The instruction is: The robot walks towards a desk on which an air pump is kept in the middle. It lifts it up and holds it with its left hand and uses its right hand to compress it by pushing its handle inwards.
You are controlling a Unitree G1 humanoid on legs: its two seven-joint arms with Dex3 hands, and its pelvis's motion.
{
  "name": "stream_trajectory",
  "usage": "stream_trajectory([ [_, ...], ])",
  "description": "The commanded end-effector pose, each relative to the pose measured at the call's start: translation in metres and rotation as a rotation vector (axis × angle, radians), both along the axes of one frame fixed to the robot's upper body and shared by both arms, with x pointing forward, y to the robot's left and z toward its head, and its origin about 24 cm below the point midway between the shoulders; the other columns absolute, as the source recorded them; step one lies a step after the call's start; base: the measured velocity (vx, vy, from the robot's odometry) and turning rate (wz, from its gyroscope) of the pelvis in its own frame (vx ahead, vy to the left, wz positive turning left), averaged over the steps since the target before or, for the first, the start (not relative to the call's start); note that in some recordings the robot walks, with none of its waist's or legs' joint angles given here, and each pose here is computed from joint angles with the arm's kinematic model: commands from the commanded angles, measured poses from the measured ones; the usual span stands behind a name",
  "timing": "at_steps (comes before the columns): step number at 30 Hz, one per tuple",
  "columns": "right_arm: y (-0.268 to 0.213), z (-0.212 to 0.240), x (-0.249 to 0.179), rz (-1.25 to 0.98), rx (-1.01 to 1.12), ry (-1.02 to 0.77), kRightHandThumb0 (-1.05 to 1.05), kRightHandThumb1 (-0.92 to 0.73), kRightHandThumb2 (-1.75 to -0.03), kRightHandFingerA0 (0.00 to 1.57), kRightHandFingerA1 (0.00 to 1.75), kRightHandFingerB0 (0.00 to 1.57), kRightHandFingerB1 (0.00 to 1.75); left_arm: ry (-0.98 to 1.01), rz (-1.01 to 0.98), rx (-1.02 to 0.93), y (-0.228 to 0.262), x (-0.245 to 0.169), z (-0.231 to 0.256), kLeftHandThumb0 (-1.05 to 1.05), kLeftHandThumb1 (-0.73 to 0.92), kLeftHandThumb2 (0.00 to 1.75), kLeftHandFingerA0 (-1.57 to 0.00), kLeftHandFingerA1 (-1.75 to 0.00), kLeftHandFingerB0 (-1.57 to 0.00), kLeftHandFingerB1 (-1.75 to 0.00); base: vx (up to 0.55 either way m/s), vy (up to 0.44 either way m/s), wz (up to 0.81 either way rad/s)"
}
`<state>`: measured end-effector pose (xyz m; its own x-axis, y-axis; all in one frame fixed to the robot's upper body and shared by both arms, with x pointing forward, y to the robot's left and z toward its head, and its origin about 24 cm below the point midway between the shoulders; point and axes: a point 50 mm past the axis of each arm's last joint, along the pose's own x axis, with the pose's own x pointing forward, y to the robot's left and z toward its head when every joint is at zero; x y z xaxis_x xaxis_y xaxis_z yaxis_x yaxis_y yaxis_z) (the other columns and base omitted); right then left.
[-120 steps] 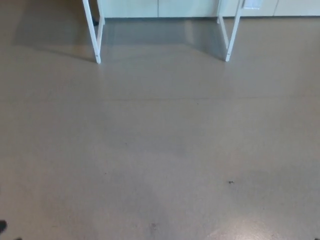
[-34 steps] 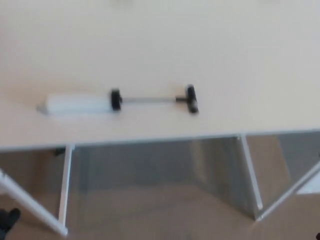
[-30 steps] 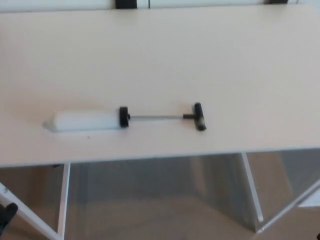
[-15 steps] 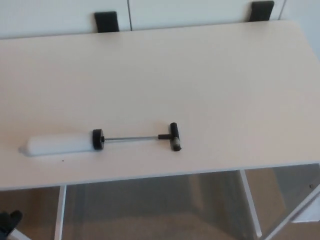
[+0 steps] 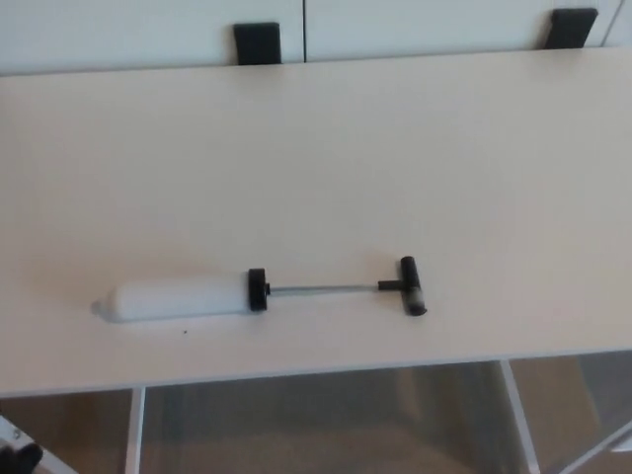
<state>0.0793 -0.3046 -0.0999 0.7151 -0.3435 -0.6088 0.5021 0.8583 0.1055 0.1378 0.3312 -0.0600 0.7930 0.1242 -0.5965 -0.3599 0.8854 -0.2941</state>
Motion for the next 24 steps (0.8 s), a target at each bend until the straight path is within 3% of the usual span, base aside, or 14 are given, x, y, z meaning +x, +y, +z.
stream_trajectory([
  [1, -0.003, 0.005, -0.014, 0.008, -0.057, -0.02, -0.28, -0.65, -0.59, 0.74, 0.53, 0.48, 0.41, 0.079, -0.098, -0.094, 0.0, -0.03, 0.004, -0.09, 0.75, 0.79, -0.23, -0.44, -0.15, -0.34, 0.0, 0.0, 0.0],
  [2, -0.002, 0.004, -0.017, 0.01, -0.054, -0.01, -0.26, -0.65, -0.58, 0.72, 0.54, 0.5, 0.42, 0.094, -0.102, -0.101, 0.003, -0.041, 0.006, -0.09, 0.6, 1.07, -0.13, -0.54, -0.07, -0.49, 0.0, 0.0, 0.0],
  [7, -0.004, -0.001, -0.035, 0.006, -0.056, 0.036, -0.27, -0.63, -0.58, 0.73, 0.54, 0.51, 0.42, 0.175, -0.096, -0.118, 0.007, -0.072, 0.013, -0.13, 0.56, 1.05, -0.21, -0.56, -0.11, -0.5, -0.03, -0.08, 0.0],
  [16, -0.005, -0.005, -0.05, -0.001, -0.046, 0.065, -0.26, -0.63, -0.58, 0.73, 0.56, 0.51, 0.43, 0.226, -0.003, -0.25, 0.025, -0.121, 0.025, -0.11, 0.55, 1.04, -0.16, -0.55, -0.08, -0.5, 0.0, -0.041, 0.01],
  [17, -0.005, -0.005, -0.049, -0.003, -0.043, 0.064, -0.27, -0.63, -0.58, 0.73, 0.55, 0.52, 0.43, 0.231, 0.004, -0.245, 0.029, -0.125, 0.025, -0.14, 0.69, 0.69, -0.32, -0.5, -0.26, -0.42, 0.0, 0.0, 0.0],
  [20, -0.006, -0.006, -0.049, -0.003, -0.042, 0.063, -0.27, -0.63, -0.58, 0.73, 0.55, 0.52, 0.43, 0.238, 0.015, -0.243, 0.033, -0.128, 0.025, -0.14, 0.69, 0.69, -0.32, -0.5, -0.26, -0.42, 0.0, 0.0, 0.0],
  [21, -0.006, -0.004, -0.05, 0.015, -0.06, 0.058, -0.27, -0.65, -0.58, 0.7, 0.55, 0.5, 0.43, 0.263, 0.109, -0.2, 0.045, -0.142, 0.029, -0.15, 0.55, 1.02, -0.24, -0.59, -0.1, -0.51, 0.0, 0.0, 0.0],
  [22, -0.006, -0.004, -0.05, 0.022, -0.065, 0.059, -0.28, -0.64, -0.58, 0.7, 0.54, 0.51, 0.42, 0.268, 0.23, -0.138, 0.056, -0.151, 0.033, -0.13, 0.69, 0.6, -0.3, -0.5, -0.49, -0.76, 0.0, 0.0, 0.0],
  [23, -0.006, -0.004, -0.05, 0.022, -0.065, 0.059, -0.28, -0.64, -0.58, 0.7, 0.54, 0.51, 0.42, 0.268, 0.23, -0.138, 0.056, -0.151, 0.033, -0.13, 0.69, 0.6, -0.3, -0.5, -0.49, -0.76, 0.0, 0.0, 0.0],
  [24, -0.007, -0.003, -0.048, 0.025, -0.07, 0.058, -0.29, -0.64, -0.58, 0.71, 0.54, 0.5, 0.42, 0.229, 0.425, -0.041, 0.076, -0.162, 0.043, -0.12, 0.71, 0.6, -0.19, -0.47, -0.36, -0.68, 0.0, 0.0, 0.0],
])
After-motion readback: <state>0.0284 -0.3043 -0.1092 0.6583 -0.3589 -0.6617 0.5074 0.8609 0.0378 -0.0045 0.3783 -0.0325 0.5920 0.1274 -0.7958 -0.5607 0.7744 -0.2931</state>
